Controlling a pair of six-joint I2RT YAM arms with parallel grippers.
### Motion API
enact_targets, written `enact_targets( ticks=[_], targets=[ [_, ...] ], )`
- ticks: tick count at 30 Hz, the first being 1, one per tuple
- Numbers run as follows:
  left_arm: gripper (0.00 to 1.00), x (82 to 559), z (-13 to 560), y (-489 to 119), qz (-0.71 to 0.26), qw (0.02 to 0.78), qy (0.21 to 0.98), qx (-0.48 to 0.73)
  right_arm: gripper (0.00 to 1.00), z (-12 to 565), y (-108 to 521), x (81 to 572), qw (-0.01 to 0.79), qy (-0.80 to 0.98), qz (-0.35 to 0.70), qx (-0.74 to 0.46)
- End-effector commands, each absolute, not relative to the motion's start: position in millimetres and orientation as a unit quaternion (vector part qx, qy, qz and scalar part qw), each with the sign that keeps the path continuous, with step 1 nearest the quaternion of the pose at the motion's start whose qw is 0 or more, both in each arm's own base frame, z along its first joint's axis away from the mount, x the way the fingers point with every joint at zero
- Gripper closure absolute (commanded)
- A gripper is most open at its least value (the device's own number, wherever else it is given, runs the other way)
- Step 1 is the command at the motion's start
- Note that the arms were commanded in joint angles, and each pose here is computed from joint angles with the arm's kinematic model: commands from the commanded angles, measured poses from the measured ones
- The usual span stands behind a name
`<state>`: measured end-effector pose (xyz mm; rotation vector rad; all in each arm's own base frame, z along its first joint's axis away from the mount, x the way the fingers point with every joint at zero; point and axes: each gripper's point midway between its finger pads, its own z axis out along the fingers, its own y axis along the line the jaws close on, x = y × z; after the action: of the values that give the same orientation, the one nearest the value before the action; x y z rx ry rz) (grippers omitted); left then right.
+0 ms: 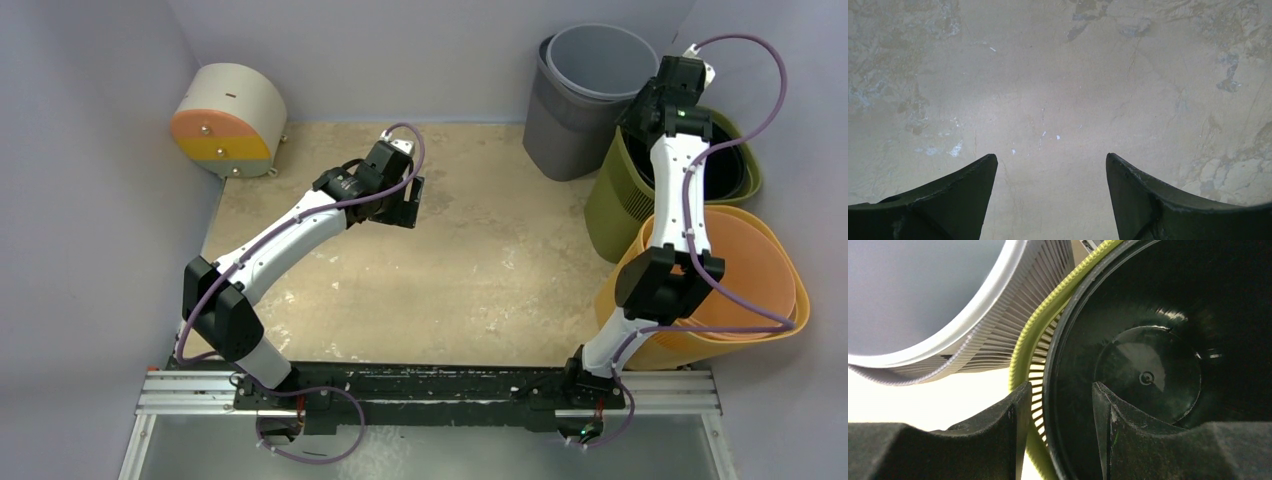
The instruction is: Turn the large container upside down
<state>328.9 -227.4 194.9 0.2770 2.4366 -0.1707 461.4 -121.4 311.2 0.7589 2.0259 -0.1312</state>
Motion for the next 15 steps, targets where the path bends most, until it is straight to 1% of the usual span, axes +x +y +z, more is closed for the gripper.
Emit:
enact_targets(
  ticks=[1,4,6,7,11,12,15],
  targets=[
    [0.23,331.1,204.3,-221.8,-0.057,0.35,0.928,0.11,0.5,324.5,-125.8,466.9,0.486,0.811,-0.05,0.322],
    [0.23,330.4,201.5,-222.0,-0.055,0.347,0.93,0.111,0.5,322.4,-129.3,464.8,0.485,0.809,-0.06,0.326],
    [0.23,330.1,199.2,-221.7,-0.054,0.345,0.931,0.111,0.52,317.8,-131.1,463.8,0.481,0.811,-0.065,0.326],
    [0.23,329.8,197.3,-221.2,-0.053,0.342,0.932,0.111,0.55,313.4,-130.7,463.8,0.478,0.814,-0.065,0.324],
    [0.23,330.0,195.1,-221.2,-0.05,0.34,0.932,0.112,0.83,302.3,-129.4,463.1,0.469,0.82,-0.064,0.321],
    [0.23,330.4,195.3,-221.1,-0.049,0.34,0.932,0.113,0.86,302.3,-130.1,462.4,0.469,0.82,-0.067,0.321],
    [0.23,330.8,196.2,-220.5,-0.048,0.342,0.932,0.111,0.89,307.0,-134.2,459.5,0.473,0.818,-0.081,0.317]
  ],
)
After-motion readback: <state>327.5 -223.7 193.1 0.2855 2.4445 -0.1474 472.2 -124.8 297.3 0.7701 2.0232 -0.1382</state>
